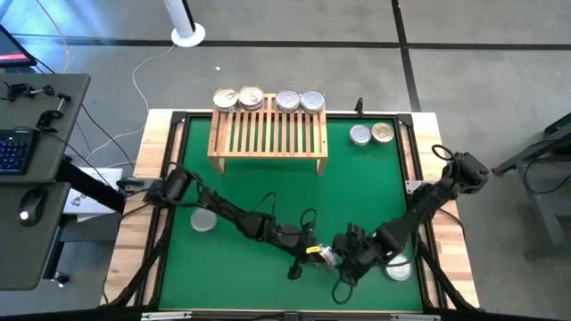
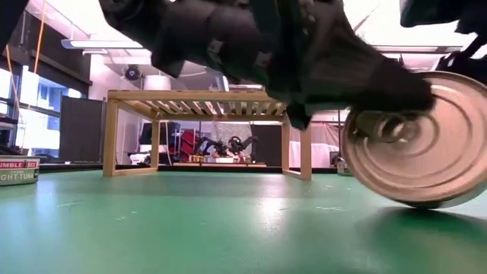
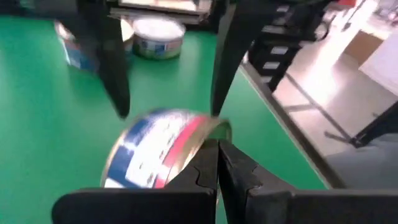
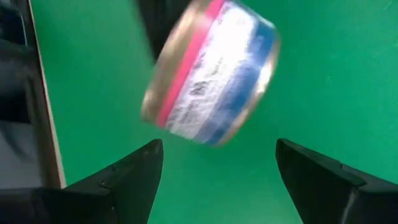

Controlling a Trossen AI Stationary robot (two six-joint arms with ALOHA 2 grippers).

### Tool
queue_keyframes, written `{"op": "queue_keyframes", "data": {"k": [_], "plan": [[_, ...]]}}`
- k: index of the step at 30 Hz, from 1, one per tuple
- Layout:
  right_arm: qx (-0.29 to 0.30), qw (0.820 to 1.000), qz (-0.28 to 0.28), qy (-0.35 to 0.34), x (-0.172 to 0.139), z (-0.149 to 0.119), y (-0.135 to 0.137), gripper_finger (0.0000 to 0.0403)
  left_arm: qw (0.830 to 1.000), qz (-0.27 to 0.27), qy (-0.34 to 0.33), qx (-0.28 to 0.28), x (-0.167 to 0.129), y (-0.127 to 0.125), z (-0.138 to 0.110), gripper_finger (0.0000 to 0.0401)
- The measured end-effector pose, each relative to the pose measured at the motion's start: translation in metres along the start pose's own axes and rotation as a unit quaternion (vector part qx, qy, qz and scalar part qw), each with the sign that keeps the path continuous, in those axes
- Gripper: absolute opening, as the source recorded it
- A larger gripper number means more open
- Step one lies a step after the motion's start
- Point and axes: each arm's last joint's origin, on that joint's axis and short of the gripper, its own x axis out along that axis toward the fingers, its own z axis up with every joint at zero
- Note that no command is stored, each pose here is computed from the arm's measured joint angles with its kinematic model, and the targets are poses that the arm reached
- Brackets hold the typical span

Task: Stack canned seafood by type on shelf
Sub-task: Stack the blue pink tuna can on top of the right blue pink tuna can on the shelf

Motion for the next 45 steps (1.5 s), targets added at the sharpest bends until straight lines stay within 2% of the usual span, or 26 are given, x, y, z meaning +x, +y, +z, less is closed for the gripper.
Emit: {"op": "queue_keyframes", "data": {"k": [3, 7, 15, 23, 27, 30, 37, 45], "plan": [[-0.036, 0.999, -0.009, -0.020, -0.003, -0.007, 0.006, 0.0304, 1.000, 0.021, 0.012, -0.003, 0.006, 0.007, 0.000, 0.0000], [-0.037, 0.999, -0.021, -0.030, -0.004, -0.011, 0.007, 0.0304, 0.998, 0.057, 0.010, -0.010, 0.007, 0.018, 0.001, 0.0000], [-0.078, 0.990, -0.111, -0.049, -0.006, -0.022, -0.002, 0.0304, 0.996, 0.085, 0.009, -0.018, 0.003, 0.036, 0.006, 0.0000], [-0.076, 0.986, -0.150, 0.001, -0.018, -0.025, -0.016, 0.0304, 0.995, 0.097, -0.009, -0.018, 0.002, 0.036, 0.011, 0.0000], [-0.091, 0.988, -0.121, -0.015, -0.004, -0.013, -0.013, 0.0304, 0.994, 0.108, -0.021, -0.021, 0.000, 0.044, 0.015, 0.0000], [-0.104, 0.991, -0.079, -0.023, 0.017, -0.010, -0.015, 0.0304, 0.993, 0.109, -0.031, -0.022, 0.000, 0.047, 0.017, 0.0000], [-0.083, 0.988, -0.043, -0.121, 0.045, -0.017, -0.037, 0.0304, 0.992, 0.123, -0.028, -0.023, -0.002, 0.058, 0.017, 0.0000], [-0.084, 0.991, -0.039, -0.100, 0.044, -0.029, -0.036, 0.0304, 0.993, 0.120, -0.006, -0.019, -0.008, 0.046, 0.025, 0.0000]]}}
